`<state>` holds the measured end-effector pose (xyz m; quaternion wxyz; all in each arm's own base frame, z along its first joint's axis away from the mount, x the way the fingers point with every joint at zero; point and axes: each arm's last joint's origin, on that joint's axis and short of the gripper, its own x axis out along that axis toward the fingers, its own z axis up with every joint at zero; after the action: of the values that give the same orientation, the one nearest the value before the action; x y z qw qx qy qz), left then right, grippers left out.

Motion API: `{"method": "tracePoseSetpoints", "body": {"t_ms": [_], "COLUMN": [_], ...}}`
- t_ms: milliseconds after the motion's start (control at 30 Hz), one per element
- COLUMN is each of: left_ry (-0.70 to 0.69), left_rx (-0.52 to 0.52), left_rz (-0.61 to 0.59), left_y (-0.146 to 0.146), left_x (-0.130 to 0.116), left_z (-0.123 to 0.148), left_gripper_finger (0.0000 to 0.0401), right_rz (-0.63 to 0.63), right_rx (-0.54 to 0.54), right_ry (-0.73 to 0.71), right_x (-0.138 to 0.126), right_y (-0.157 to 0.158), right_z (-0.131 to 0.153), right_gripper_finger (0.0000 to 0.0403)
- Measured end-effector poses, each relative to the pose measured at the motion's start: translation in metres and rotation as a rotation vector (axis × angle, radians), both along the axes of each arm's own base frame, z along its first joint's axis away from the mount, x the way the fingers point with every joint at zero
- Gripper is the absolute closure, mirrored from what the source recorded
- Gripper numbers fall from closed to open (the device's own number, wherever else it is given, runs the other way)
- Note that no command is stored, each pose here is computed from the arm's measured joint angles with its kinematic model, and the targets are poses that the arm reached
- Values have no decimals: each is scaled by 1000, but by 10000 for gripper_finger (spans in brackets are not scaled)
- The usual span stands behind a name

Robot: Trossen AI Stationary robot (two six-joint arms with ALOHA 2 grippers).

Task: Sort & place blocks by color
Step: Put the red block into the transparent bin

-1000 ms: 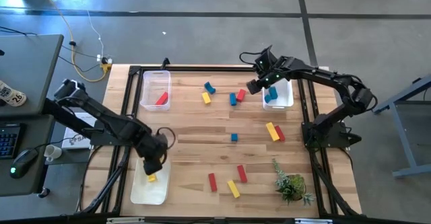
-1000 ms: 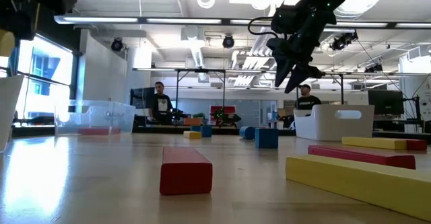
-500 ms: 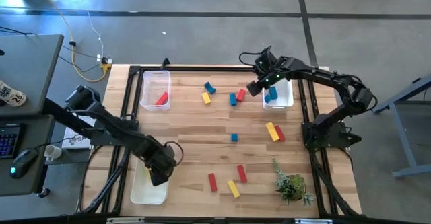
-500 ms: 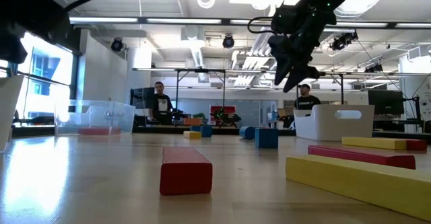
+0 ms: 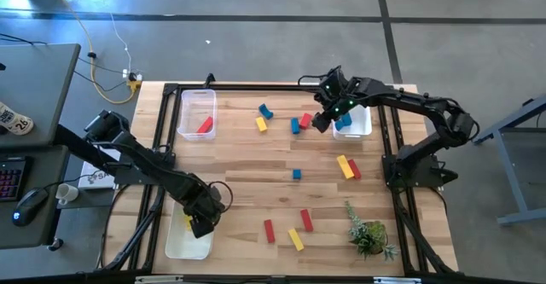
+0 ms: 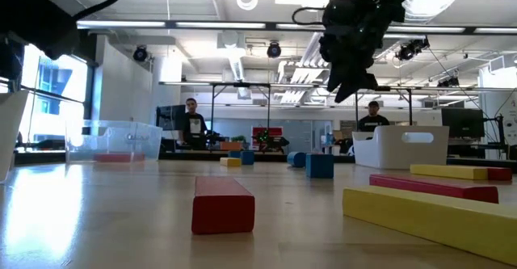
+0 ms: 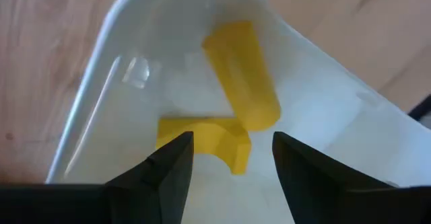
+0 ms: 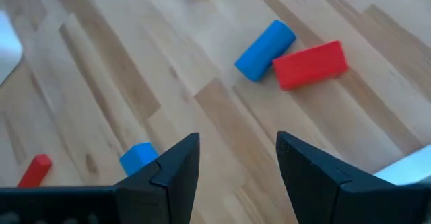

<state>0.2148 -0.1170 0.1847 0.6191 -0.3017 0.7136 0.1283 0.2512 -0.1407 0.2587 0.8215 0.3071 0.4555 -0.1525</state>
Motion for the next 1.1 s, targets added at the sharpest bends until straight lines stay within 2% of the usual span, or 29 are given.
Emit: {"method": "tracePoseSetpoints", "body": {"t_ms": [200,400,667,833,1100], "left_ry": [-100,-250,-371,-405,-423], "left_rx": [17,115,242,278,316], "left_rz": [74,105,217,284,256], "left_y": [6,20,48,60,66], "left_x": [-7,-17,-25,-25,-24], "left_z": [21,43,63,68,69], "left_gripper_finger": [212,211,211,211,211], "right_rz": [23,-18,-127,-213,-303], "right_rx": [-22,-14,117,192,273], "right_ry": [-51,-67,-53,-30,-19], "right_x": [-1,2,14,17,15], "right_y": [21,51,96,130,181], "right_z": [17,29,30,30,30], "right_gripper_finger": [219,219,219,219,219]}}
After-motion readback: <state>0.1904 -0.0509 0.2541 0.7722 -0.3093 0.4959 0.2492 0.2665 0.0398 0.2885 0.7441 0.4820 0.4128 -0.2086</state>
